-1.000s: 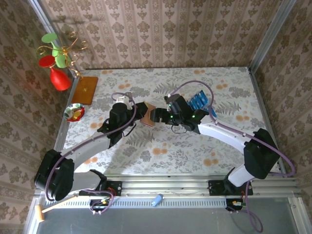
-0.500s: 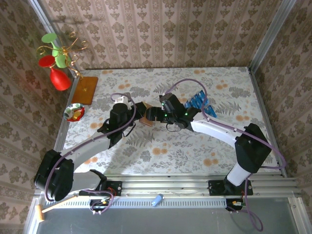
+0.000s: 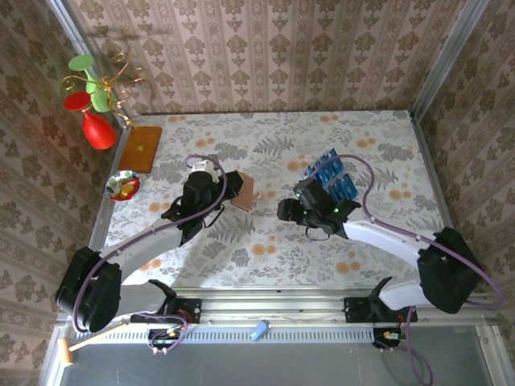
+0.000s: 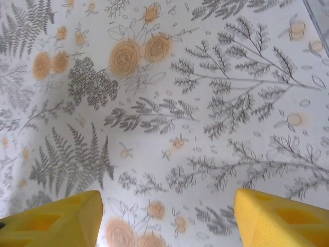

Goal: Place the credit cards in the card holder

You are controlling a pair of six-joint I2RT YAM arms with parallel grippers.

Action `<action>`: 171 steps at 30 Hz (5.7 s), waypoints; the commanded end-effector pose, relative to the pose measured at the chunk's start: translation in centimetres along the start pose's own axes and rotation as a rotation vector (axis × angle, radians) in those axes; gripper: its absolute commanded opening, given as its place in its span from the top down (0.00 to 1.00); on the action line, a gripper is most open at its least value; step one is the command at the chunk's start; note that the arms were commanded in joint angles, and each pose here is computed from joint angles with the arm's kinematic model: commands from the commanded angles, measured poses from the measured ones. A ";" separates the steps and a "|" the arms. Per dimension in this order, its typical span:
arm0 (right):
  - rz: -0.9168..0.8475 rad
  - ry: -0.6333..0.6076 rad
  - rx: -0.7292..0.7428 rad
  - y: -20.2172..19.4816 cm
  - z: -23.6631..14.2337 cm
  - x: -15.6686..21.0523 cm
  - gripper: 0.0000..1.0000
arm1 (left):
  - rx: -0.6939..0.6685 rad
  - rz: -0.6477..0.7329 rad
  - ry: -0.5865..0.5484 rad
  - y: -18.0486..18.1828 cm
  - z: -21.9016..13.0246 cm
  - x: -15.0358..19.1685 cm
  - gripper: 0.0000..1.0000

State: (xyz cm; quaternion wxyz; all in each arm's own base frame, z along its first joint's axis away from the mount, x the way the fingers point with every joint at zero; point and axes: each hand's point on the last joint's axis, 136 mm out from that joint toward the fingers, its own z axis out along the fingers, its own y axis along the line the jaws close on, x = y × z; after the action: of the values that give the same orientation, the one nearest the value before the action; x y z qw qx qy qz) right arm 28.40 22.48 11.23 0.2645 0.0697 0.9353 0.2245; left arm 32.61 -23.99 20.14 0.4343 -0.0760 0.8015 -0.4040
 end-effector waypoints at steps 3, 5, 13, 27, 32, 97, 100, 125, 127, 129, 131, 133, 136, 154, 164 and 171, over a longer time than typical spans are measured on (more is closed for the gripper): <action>0.051 -0.046 -0.248 4.9 -2.4 -2.8 0.34 | 0.032 0.040 -0.002 -0.8 -0.4 -0.2 0.89; 0.048 -0.037 -0.297 6.4 -2.6 -3.3 0.36 | 0.033 0.040 0.001 -0.9 -0.4 -0.1 0.89; 0.048 0.022 -0.376 9.8 -0.8 -4.4 0.43 | 0.037 0.043 -0.001 -1.1 -0.5 -0.2 0.89; 0.061 0.071 -0.385 10.6 1.8 -4.0 0.71 | 0.038 0.050 -0.011 -1.3 -0.4 -0.3 0.90; 0.051 0.074 -0.382 10.6 1.9 -4.0 0.94 | 0.038 0.046 -0.008 -1.1 -0.1 -0.1 0.90; -0.011 0.148 -0.290 3.0 2.0 -0.8 1.00 | -0.311 0.114 0.322 12.6 -0.3 8.2 0.16; -0.004 0.148 -0.275 2.2 2.1 -0.7 1.00 | -0.296 0.116 0.339 12.2 0.5 8.8 0.16; 0.075 0.190 -0.152 -4.2 5.5 1.3 1.00 | -0.175 0.140 0.418 9.3 3.3 10.9 0.46; 0.070 0.200 -0.148 -4.2 5.8 1.3 0.96 | -0.157 0.138 0.416 9.0 3.4 10.9 0.58; 0.067 0.207 -0.150 -4.1 5.9 1.2 0.83 | -0.153 0.138 0.415 8.8 3.5 10.9 0.66; 0.063 0.204 -0.157 -3.7 5.4 1.0 0.69 | -0.149 0.139 0.410 8.6 3.5 10.7 0.70; 0.067 0.181 -0.156 -3.6 4.4 0.6 0.65 | -0.147 0.142 0.408 8.4 3.4 10.6 0.71; 0.065 0.123 -0.150 -3.1 2.2 -0.4 0.65 | -0.153 0.156 0.402 8.0 3.2 10.3 0.72; -0.016 0.217 -0.191 2.8 7.3 3.2 0.82 | -0.185 0.203 0.389 7.4 3.1 9.9 0.74; 0.009 0.254 -0.096 -0.6 9.6 5.5 0.84 | -0.154 0.233 0.382 6.7 3.1 9.3 0.45; 0.018 0.260 -0.079 -1.2 9.9 5.9 0.84 | -0.140 0.214 0.350 6.8 2.9 8.2 0.43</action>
State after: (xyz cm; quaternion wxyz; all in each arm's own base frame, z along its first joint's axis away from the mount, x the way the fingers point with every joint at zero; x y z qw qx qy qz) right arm 28.67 27.70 2.08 0.1451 0.0223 0.9442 0.2949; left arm 30.59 -25.02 7.20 0.2978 0.0468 0.9080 -0.2910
